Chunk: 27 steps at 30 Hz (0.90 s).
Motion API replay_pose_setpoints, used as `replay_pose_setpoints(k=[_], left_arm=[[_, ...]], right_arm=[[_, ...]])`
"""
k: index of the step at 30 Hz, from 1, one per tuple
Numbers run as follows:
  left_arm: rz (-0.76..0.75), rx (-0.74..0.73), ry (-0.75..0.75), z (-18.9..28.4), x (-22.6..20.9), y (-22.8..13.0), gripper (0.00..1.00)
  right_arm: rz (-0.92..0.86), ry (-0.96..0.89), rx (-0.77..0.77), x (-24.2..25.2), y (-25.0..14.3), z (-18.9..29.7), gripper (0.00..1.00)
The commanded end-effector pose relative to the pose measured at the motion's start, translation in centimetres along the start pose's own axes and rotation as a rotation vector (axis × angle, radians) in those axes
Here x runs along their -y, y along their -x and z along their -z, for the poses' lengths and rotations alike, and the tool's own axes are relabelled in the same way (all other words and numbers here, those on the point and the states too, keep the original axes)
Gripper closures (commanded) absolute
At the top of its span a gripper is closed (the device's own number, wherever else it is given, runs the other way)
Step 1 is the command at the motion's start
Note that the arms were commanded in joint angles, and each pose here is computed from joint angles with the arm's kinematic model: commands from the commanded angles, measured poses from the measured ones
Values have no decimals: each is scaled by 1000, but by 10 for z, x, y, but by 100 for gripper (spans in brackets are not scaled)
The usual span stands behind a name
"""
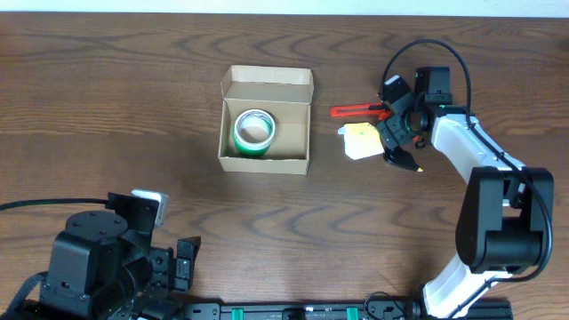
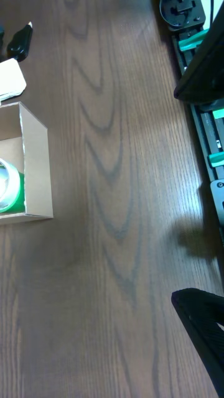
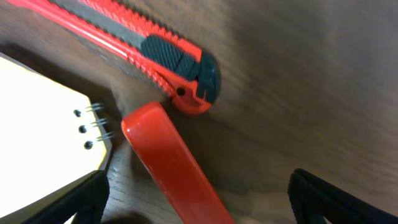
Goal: Pack container
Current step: 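Grasp the red stapler with the right gripper and lift it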
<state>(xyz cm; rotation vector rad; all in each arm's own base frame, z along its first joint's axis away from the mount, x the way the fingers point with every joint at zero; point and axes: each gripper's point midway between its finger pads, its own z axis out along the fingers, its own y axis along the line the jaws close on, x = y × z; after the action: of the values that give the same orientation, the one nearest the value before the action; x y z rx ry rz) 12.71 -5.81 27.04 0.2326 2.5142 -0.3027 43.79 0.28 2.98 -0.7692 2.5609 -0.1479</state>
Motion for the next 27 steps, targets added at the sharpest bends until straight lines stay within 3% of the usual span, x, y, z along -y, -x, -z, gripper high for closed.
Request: replay_pose_setpoints(k=[1,5,11,18,27], left_arm=[[4,-7,-3,-1,1,-1,5],[4,-7,-2,-1,0,-1,5],[4,-7,-3,-1,1,-1,5],[4,-7,-2,-1,0,-1,5],[4,-7,-2,-1,0,-1,5]], right_arm=[[-6,28,-35,-3,-15,-14,7],[-11,25,-34,-1,-16,-19,16],[-16,28,-35,0,-18,-23,40],[-40,35,-26,-2,-16,-23,59],[-217,18,-1,4,-7,-20,80]])
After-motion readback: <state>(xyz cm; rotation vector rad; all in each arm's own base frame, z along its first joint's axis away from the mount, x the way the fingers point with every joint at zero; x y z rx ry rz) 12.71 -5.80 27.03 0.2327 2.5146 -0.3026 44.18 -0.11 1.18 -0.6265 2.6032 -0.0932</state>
